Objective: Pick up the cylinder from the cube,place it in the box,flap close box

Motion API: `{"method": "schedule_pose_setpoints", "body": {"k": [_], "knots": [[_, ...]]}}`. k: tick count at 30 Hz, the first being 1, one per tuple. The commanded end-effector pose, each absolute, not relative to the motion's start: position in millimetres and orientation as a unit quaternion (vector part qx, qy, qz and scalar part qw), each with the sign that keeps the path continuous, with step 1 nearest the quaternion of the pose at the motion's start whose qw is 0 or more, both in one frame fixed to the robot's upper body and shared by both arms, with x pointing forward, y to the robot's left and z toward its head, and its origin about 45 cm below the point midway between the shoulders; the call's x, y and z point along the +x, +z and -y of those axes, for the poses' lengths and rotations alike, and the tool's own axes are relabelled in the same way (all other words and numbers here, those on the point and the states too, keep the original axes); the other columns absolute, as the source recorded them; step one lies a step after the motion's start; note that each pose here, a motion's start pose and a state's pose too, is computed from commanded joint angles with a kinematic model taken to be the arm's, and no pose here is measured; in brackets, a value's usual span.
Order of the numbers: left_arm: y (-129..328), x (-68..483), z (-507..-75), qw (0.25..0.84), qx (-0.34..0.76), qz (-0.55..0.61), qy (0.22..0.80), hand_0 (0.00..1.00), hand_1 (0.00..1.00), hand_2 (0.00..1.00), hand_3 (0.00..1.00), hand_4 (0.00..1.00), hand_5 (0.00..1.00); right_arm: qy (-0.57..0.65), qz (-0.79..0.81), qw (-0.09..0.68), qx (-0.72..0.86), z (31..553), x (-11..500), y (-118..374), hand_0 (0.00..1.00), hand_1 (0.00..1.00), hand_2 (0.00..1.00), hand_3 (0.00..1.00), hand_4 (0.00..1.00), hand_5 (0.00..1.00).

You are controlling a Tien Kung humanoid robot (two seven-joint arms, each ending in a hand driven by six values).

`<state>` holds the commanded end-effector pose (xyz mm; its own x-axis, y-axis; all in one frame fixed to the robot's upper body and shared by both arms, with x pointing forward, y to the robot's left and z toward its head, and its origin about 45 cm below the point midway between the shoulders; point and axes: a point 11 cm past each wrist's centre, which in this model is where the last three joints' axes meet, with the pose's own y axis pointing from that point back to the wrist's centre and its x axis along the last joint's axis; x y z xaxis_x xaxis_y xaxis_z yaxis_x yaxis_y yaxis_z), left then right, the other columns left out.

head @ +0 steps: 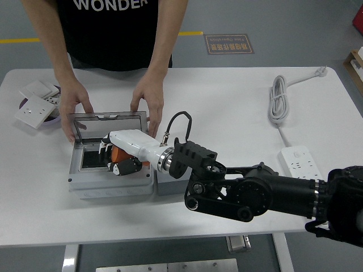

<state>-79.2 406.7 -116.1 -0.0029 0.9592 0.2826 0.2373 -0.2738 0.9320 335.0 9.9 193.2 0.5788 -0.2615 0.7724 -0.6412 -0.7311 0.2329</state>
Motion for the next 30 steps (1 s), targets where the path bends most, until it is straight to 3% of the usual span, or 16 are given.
{"method": "schedule_pose_setpoints", "body": {"k": [3, 4, 9, 10, 21, 30], "knots": [[-116, -79, -407, 0.353, 0.612, -0.488, 0.512, 0.923, 0.852, 0.854, 0.951, 0.002, 0.002, 0.374, 0.264, 0.256, 0.851, -9, 335, 192, 0.665, 0.659, 0.651, 0.605, 0.299, 0.142], [-116, -78, -407, 0.353, 0.612, -0.488, 0.512, 0.923, 0.852, 0.854, 0.951, 0.002, 0.002, 0.375, 0.263, 0.257, 0.851, -9, 335, 192, 0.777, 0.729, 0.747, 0.717, 0.655, 0.186], [-116, -78, -408, 0.354, 0.613, -0.487, 0.512, 0.923, 0.852, 0.854, 0.951, 0.002, 0.002, 0.378, 0.262, 0.259, 0.849, -8, 336, 190, 0.777, 0.729, 0.747, 0.717, 0.655, 0.186], [-116, -78, -407, 0.354, 0.613, -0.487, 0.512, 0.923, 0.852, 0.854, 0.951, 0.002, 0.002, 0.378, 0.261, 0.260, 0.850, -8, 336, 189, 0.819, 0.742, 0.757, 0.773, 0.810, 0.288], [-117, -76, -406, 0.358, 0.614, -0.485, 0.509, 0.923, 0.852, 0.854, 0.951, 0.002, 0.002, 0.360, 0.268, 0.240, 0.861, -11, 332, 193, 0.831, 0.745, 0.760, 0.780, 0.857, 0.310], [-118, -79, -402, 0.360, 0.613, -0.488, 0.507, 0.923, 0.852, 0.854, 0.951, 0.002, 0.002, 0.296, 0.294, 0.141, 0.898, -28, 324, 245, 0.835, 0.740, 0.755, 0.777, 0.862, 0.318]]}}
